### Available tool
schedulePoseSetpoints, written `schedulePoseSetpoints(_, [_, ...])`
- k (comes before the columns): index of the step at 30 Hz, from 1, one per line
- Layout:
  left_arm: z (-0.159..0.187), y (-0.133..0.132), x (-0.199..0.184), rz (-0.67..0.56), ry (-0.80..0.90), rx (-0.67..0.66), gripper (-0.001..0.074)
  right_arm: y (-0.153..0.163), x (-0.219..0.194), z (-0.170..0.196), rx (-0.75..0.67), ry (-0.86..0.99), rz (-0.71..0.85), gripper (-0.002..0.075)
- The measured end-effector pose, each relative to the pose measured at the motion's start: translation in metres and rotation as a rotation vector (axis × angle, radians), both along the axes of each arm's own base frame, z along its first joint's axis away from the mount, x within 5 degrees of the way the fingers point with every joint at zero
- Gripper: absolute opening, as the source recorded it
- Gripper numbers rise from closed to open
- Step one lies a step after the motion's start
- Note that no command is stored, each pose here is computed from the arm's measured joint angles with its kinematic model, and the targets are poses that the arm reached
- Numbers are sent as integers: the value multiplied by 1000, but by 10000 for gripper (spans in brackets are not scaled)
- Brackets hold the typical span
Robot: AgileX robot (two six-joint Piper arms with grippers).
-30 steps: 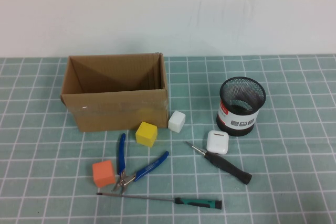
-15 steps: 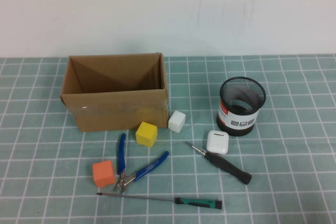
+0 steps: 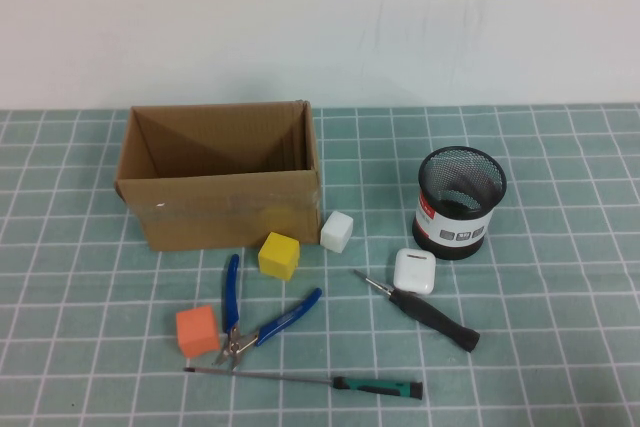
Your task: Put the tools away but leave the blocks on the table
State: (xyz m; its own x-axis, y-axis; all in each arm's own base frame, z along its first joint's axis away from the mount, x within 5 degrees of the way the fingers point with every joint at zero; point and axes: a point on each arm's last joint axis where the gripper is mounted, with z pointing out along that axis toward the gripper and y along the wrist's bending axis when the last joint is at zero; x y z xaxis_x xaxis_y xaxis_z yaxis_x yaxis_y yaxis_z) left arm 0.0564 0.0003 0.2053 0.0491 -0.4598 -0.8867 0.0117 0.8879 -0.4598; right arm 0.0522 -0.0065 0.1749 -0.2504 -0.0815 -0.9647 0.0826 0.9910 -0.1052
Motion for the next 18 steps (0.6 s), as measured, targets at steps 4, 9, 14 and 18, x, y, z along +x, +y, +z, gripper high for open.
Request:
schedulePoseSetpoints(4, [30, -7, -4, -75, 97, -42, -4, 0, 0, 0, 0, 0, 0, -9])
schedulePoseSetpoints(9, [75, -18, 4, -217, 393, 105, -4, 0, 0, 0, 0, 0, 0, -9])
schedulePoseSetpoints(14, [104, -22, 39, -356, 672, 234, -4, 0, 0, 0, 0, 0, 0, -9])
schedulePoseSetpoints(18, [113, -23, 75, -438, 840, 270, -4, 0, 0, 0, 0, 0, 0, -9])
